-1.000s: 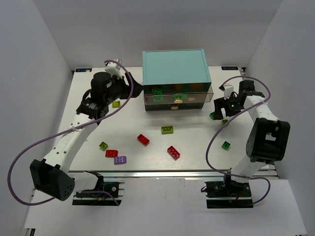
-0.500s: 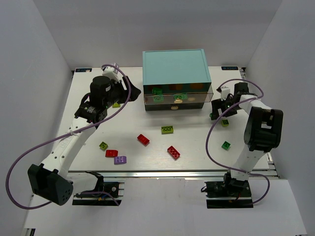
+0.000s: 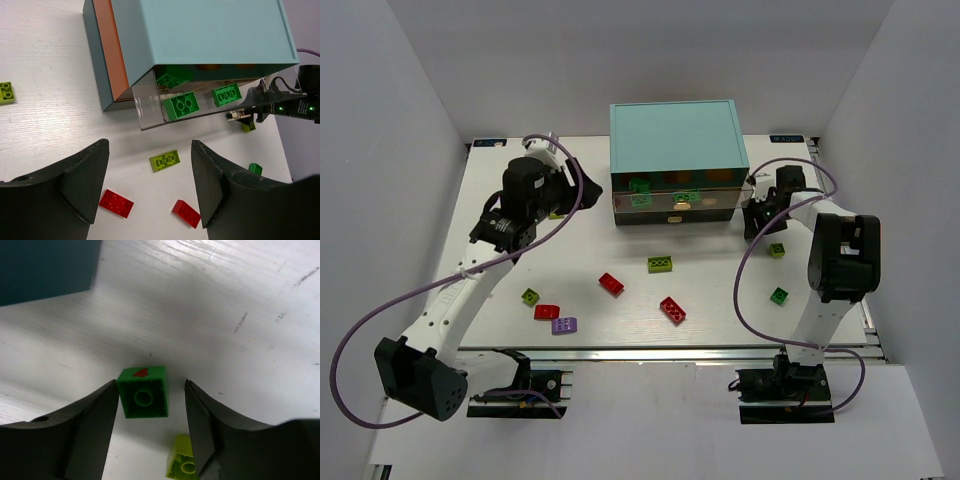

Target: Sort the legos into containers by color

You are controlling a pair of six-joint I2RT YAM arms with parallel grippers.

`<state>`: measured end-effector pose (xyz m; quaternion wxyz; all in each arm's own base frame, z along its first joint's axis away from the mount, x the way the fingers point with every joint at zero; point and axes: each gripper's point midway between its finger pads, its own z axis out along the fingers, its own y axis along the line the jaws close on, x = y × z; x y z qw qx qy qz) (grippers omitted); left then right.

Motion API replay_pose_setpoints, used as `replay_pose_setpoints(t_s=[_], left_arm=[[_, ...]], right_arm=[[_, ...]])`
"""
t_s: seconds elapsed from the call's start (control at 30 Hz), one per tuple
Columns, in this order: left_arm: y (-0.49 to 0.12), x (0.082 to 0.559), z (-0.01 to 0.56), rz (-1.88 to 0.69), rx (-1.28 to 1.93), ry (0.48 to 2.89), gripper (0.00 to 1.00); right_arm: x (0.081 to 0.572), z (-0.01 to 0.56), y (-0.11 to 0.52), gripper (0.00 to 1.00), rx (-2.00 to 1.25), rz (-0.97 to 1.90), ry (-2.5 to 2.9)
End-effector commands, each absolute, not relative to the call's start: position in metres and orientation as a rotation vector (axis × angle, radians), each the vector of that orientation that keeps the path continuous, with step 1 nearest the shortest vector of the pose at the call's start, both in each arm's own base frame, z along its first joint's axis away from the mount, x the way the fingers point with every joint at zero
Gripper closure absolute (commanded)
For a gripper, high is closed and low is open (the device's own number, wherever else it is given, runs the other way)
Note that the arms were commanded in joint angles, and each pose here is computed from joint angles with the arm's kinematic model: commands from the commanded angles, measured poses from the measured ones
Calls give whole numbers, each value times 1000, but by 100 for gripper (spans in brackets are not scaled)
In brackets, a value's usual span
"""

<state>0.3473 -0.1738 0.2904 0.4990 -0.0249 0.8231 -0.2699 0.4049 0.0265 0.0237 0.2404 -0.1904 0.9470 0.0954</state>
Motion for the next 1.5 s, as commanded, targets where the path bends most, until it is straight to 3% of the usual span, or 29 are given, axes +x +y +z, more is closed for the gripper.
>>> replay_pose_setpoints(t_s=[0.0, 0.1, 0.3, 0.5, 0.57, 0.83, 1.1, 1.23, 1.27, 1.37, 1.47], left_arm=[[-166, 338, 300, -642, -85, 1964, 24], [-164, 335, 301, -639, -94, 1958, 24], [-163, 333, 305, -645, -96, 1944, 24], [-164, 327, 304, -664, -83, 1943, 24], [-168, 324, 305, -693, -62, 1932, 25], [-170, 321, 315, -706, -15, 1893, 24], [-170, 316, 311, -723, -17, 1893, 24], [-169, 313, 307, -726, -28, 1897, 23], [-168, 313, 307, -725, -29, 1895, 23], [-169, 312, 303, -724, -29, 1903, 23], [-170, 314, 302, -728, -26, 1904, 23]], right_arm=[[414, 24, 16, 40, -453, 182, 2590], [410, 25, 14, 64, -455, 182, 2593], [420, 66, 3, 100, -427, 150, 2507], [452, 183, -9, 100, -516, 54, 2191], [449, 244, 23, 100, -674, 178, 1975], [411, 317, 134, 100, -1086, 504, 1573], [411, 301, 183, 92, -1195, 541, 1586], [413, 287, 188, 84, -1221, 530, 1626], [412, 287, 190, 80, -1231, 532, 1625], [413, 284, 188, 51, -1238, 514, 1648], [414, 288, 188, 39, -1218, 512, 1658]])
